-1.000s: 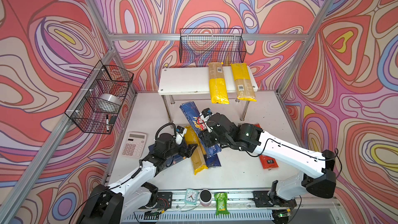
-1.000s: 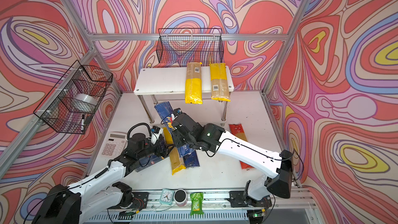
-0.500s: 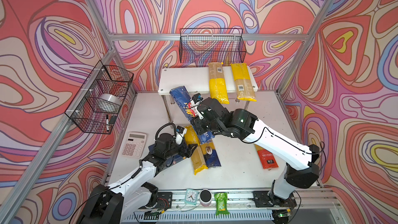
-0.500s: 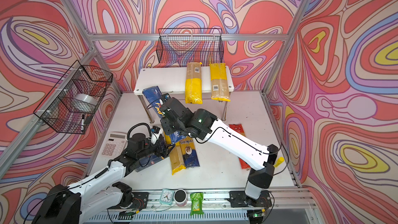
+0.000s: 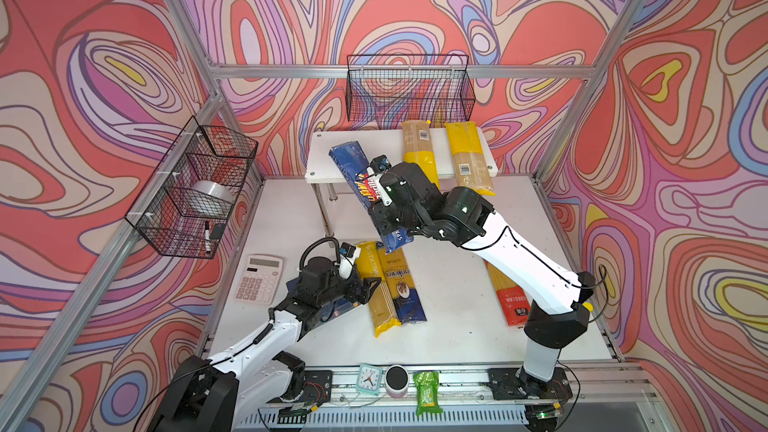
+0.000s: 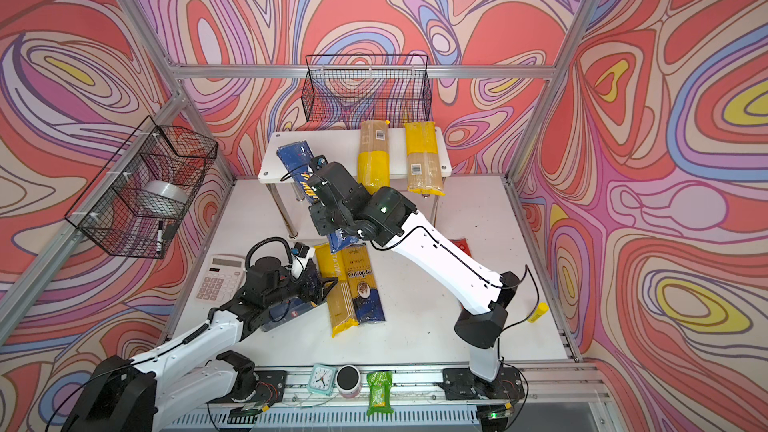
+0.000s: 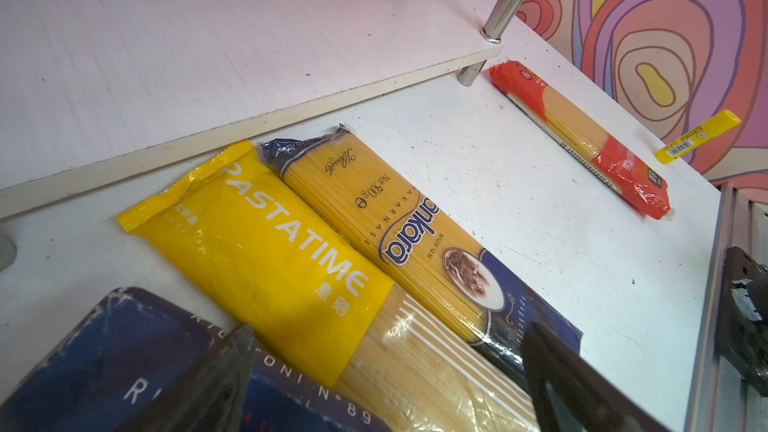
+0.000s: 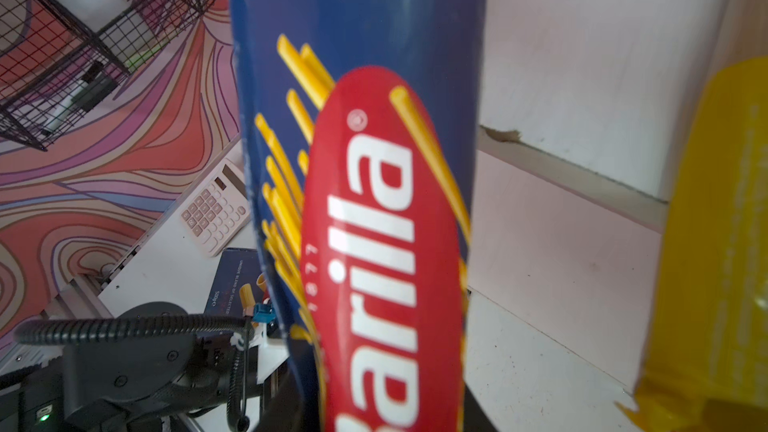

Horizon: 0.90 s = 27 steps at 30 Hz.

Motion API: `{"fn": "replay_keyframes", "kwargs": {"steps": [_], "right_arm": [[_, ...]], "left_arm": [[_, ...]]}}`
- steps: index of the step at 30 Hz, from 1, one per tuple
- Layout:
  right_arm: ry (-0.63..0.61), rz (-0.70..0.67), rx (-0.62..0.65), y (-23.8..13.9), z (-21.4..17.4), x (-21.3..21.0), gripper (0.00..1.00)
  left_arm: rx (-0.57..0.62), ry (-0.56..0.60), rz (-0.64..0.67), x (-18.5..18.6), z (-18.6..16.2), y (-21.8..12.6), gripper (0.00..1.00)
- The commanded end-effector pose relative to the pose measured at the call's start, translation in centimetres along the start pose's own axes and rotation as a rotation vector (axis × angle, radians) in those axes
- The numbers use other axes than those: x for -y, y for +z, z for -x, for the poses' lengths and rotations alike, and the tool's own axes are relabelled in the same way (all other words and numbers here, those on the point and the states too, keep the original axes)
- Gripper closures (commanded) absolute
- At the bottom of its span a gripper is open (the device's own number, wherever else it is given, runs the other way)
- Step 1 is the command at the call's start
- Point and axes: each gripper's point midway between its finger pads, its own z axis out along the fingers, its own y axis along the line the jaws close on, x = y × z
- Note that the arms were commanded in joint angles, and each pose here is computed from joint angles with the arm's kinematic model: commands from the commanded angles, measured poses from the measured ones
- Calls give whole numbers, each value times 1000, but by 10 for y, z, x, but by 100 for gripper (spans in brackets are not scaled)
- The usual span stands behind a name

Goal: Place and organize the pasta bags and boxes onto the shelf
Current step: 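Carry the blue Barilla box up toward the upper shelf with the right gripper, then lower the Barilla box upright onto the shelf beside the yellow bags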

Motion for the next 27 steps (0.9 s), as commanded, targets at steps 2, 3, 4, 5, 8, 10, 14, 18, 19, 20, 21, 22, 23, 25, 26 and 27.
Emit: {"fn": "replay_keyframes", "kwargs": {"steps": [2, 3, 4, 5, 8, 10, 14, 18, 19, 20, 21, 22, 23, 25, 26, 27], "right_arm": [[31, -54, 242, -27, 68, 27, 83], [33, -57, 257, -26, 72, 31, 84], [42, -62, 274, -26, 78, 37, 84], [48, -58, 289, -27, 83, 42, 84], [66, -58, 306, -21, 93, 53, 84], [74, -70, 317, -19, 98, 59, 84], [100, -71, 346, -11, 107, 65, 84], [136, -81, 379, -6, 117, 76, 84], [145, -80, 384, -4, 118, 79, 84], [152, -80, 390, -3, 120, 81, 84], [159, -85, 396, -2, 121, 84, 83], [164, -95, 400, 0, 122, 87, 83], [171, -100, 404, 1, 123, 90, 81], [189, -115, 408, 4, 125, 98, 80], [199, -123, 410, 6, 125, 101, 80], [210, -130, 410, 8, 126, 105, 80]], "left_arm": [[15, 4, 2, 0, 6, 1, 0], [15, 3, 4, 0, 5, 2, 0], [11, 2, 1, 0, 5, 3, 0], [9, 0, -1, 0, 5, 3, 0], [6, -3, -5, 1, 4, 4, 0], [9, 1, -6, 1, 5, 3, 0], [14, 2, -9, 2, 6, 2, 0], [14, 2, -9, 2, 6, 2, 0], [15, 2, -7, 2, 6, 2, 0], [16, 2, -8, 2, 7, 1, 0], [15, 1, -9, 2, 6, 1, 0], [16, 2, -9, 3, 6, 1, 0], [15, 4, -10, 3, 6, 1, 0], [18, 3, -7, 3, 7, 0, 0], [21, 5, -8, 3, 7, 0, 0], [21, 4, -8, 3, 7, 0, 0]]}}
